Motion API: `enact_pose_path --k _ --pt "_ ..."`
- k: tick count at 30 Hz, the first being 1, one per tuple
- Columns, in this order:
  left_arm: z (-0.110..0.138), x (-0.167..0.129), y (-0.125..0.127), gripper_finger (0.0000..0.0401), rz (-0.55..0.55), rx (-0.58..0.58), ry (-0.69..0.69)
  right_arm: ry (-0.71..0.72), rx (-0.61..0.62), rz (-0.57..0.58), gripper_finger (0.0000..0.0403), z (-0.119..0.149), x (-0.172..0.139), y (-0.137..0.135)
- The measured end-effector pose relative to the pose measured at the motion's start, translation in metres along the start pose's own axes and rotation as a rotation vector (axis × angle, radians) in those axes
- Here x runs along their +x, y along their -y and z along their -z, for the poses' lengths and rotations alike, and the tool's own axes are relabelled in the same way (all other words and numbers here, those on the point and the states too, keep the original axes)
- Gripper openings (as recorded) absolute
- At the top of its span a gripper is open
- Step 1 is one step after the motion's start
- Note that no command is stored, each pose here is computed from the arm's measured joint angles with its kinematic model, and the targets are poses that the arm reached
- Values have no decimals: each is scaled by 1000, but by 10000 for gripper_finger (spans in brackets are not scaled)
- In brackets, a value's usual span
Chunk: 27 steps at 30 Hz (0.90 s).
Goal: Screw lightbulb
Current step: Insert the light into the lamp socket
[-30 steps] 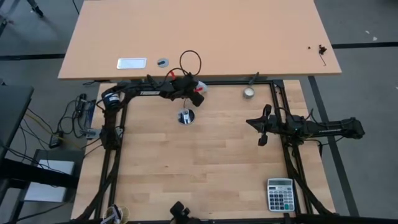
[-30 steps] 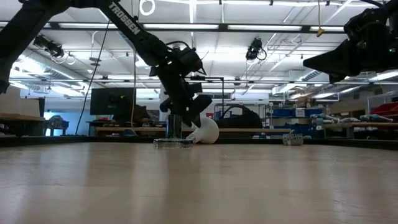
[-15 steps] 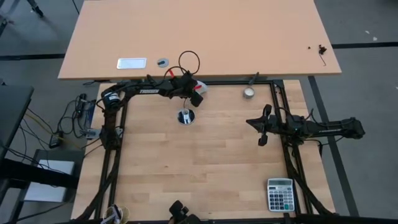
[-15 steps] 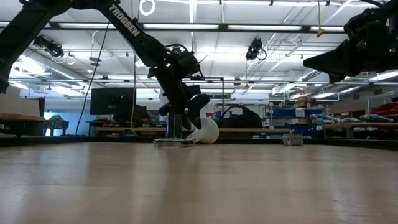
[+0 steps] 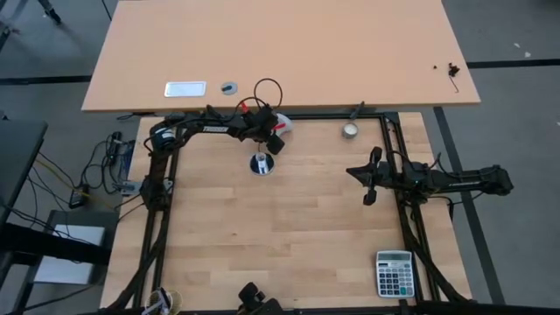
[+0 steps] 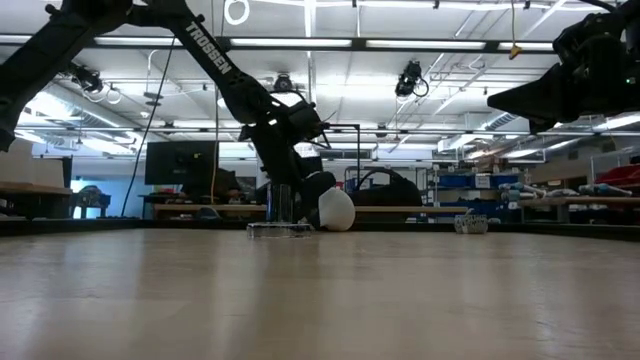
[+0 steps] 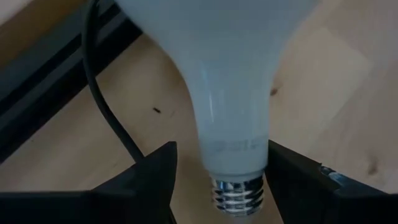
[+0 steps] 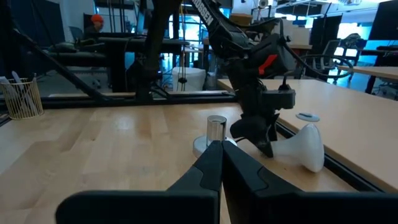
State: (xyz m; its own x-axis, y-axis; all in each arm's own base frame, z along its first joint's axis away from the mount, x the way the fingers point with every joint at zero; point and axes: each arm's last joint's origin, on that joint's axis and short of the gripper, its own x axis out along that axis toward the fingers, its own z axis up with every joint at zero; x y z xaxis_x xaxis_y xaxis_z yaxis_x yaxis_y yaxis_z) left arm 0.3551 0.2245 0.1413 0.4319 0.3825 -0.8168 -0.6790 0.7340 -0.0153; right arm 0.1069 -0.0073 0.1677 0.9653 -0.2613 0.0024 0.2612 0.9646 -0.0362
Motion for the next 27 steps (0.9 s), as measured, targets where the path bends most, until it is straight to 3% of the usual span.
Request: enact_pose_path --k 5,12,27 --pt "1 0 -1 204 -14 9 -7 0 0 0 19 0 0 0" --pt "1 -2 0 100 -14 58 -16 0 0 0 19 0 0 0" --pt "-22 -51 9 106 28 88 134 0 0 0 19 0 0 0"
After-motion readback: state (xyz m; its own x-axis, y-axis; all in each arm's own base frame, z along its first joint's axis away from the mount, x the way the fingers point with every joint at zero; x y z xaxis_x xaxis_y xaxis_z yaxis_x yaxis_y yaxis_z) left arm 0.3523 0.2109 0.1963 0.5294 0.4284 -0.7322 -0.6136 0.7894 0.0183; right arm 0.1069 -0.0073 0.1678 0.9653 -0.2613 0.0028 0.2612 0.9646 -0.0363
